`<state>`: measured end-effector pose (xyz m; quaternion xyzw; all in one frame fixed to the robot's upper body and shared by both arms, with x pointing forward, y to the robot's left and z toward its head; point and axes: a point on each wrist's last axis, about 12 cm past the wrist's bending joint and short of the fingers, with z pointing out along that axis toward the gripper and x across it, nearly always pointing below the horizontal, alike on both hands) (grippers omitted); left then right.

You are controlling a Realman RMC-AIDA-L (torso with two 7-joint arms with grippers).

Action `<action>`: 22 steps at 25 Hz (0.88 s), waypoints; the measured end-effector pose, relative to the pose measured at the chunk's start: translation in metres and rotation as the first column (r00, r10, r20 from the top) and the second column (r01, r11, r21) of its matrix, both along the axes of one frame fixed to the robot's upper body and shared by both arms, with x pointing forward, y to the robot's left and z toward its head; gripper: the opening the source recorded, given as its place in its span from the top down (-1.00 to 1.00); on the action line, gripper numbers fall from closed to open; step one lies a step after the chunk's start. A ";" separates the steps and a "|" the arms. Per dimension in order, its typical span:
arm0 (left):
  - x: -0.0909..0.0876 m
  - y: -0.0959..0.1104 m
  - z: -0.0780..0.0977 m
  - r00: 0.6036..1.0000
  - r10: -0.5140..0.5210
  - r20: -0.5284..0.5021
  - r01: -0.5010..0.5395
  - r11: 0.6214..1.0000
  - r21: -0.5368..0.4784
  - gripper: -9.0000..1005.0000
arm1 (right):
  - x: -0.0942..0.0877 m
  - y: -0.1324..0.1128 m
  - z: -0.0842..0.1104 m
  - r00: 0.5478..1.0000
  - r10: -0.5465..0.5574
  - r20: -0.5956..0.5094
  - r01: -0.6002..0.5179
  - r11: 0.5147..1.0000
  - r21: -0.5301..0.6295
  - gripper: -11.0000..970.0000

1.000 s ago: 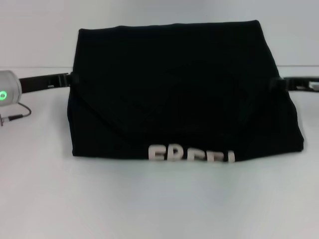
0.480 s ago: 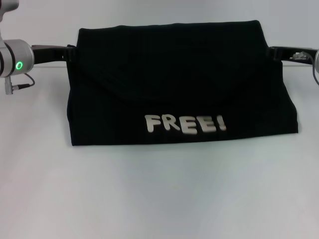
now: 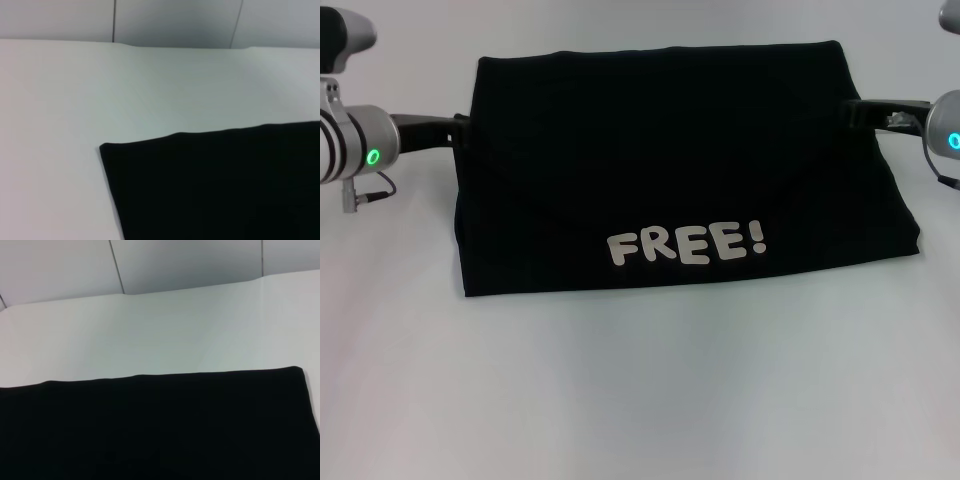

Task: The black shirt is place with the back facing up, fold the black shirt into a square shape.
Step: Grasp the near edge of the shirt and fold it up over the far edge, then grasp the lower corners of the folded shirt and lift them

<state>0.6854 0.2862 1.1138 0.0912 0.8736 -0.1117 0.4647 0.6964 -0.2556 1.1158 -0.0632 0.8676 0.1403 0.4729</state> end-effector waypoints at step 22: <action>-0.012 0.004 0.000 0.999 -0.021 -0.034 0.019 0.998 -0.056 -0.14 | -0.028 -0.023 -0.013 0.996 0.003 0.085 -0.020 0.981 0.195 -0.30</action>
